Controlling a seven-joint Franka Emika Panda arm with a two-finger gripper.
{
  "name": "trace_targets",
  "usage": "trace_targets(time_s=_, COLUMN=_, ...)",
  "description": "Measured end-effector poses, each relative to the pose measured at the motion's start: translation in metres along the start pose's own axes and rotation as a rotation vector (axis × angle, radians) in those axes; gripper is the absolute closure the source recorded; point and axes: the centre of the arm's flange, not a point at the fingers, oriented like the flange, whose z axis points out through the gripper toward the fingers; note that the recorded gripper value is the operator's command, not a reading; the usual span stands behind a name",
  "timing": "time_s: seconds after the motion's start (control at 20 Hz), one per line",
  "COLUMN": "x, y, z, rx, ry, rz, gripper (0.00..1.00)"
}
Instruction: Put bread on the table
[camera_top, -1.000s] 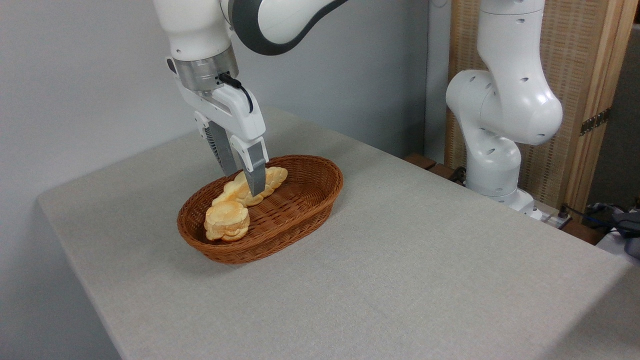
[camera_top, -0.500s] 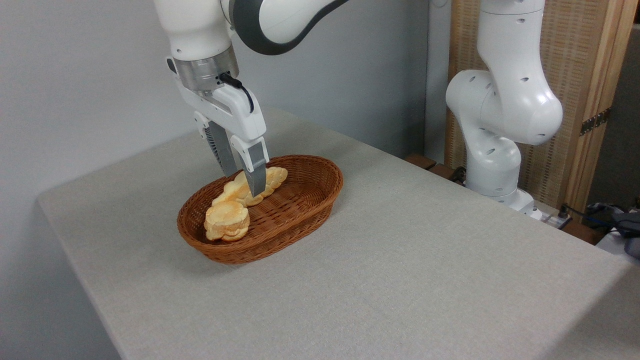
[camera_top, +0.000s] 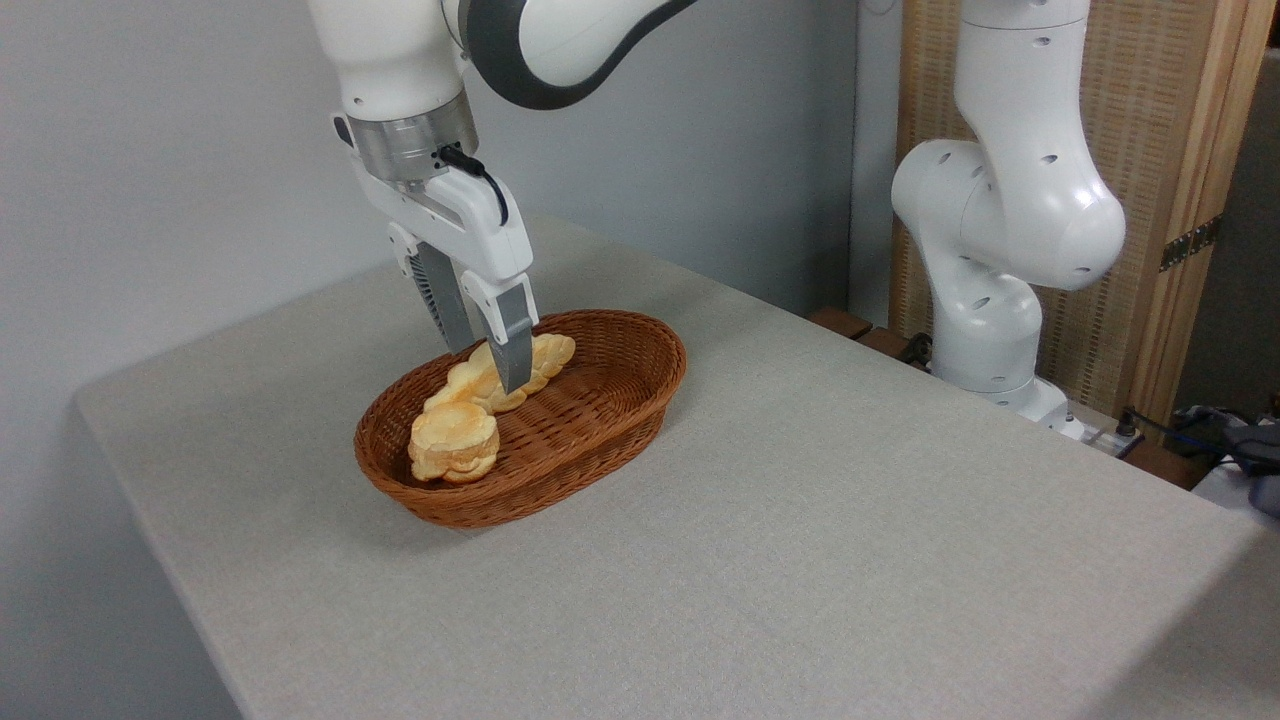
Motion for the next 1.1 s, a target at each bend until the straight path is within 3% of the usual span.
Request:
trace_targets(time_s=0.85, x=0.000, y=0.001, z=0.001, rx=-0.002, ry=-0.005, rz=0.002, gripper=0.00)
trace_targets(time_s=1.1, x=0.016, y=0.030, z=0.009, rx=0.004, ry=0.002, rz=0.060, gripper=0.00)
